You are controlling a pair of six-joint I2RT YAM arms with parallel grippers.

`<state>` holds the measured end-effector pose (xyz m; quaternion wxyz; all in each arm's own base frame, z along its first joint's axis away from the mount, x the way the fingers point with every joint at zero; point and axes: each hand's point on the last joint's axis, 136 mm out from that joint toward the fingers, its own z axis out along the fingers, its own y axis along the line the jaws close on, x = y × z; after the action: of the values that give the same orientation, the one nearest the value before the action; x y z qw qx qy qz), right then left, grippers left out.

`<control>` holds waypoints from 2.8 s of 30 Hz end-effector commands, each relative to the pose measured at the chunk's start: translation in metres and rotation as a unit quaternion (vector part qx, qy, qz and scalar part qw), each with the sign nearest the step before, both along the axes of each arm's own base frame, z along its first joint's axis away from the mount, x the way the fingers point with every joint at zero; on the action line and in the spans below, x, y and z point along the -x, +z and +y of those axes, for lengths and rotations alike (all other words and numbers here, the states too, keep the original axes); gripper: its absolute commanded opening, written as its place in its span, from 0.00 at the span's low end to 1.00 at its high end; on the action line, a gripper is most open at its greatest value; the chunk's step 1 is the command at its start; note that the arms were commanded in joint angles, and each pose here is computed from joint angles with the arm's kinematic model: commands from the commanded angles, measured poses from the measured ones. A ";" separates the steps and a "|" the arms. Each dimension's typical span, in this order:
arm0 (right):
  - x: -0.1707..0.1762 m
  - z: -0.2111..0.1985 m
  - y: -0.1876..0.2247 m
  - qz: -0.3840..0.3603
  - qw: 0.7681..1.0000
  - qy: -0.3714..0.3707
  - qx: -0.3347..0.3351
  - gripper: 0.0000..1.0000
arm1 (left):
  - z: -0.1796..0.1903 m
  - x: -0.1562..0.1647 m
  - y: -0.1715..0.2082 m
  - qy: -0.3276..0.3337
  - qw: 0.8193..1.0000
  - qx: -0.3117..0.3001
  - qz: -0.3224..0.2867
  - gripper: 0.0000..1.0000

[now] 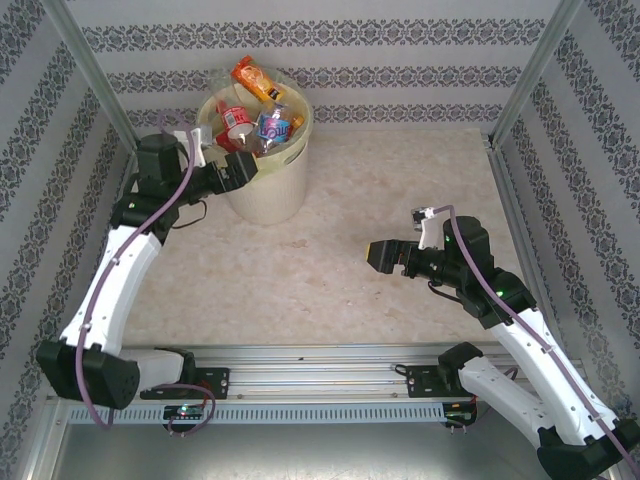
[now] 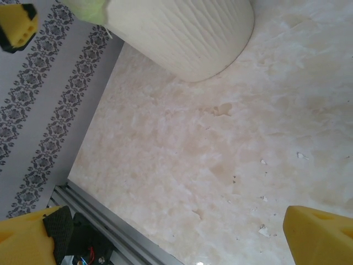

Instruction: Put the plastic bottles in the bin

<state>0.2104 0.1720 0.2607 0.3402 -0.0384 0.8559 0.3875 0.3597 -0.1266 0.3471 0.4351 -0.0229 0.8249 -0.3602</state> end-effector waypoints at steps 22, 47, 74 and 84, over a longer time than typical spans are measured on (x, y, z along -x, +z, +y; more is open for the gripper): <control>-0.022 -0.063 -0.001 -0.074 0.982 -0.153 0.080 0.98 | 0.040 0.087 -0.076 0.072 0.994 -0.083 0.015 1.00; -0.024 -0.078 -0.030 -0.101 0.971 -0.154 0.150 0.98 | 0.130 0.037 -0.189 0.251 0.909 -0.321 -0.089 1.00; -0.113 -0.196 -0.131 -0.153 0.863 -0.357 0.323 0.98 | 0.148 -0.038 -0.258 0.256 0.899 -0.338 -0.106 1.00; -0.136 -0.209 -0.129 -0.220 0.843 -0.387 0.302 0.98 | 0.148 -0.037 -0.258 0.255 0.900 -0.339 -0.106 1.00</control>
<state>0.3309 -0.0350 0.0973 0.5419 0.1095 0.8294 -0.0797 0.3944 0.0203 0.0839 0.5712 -0.0391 0.8167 0.0721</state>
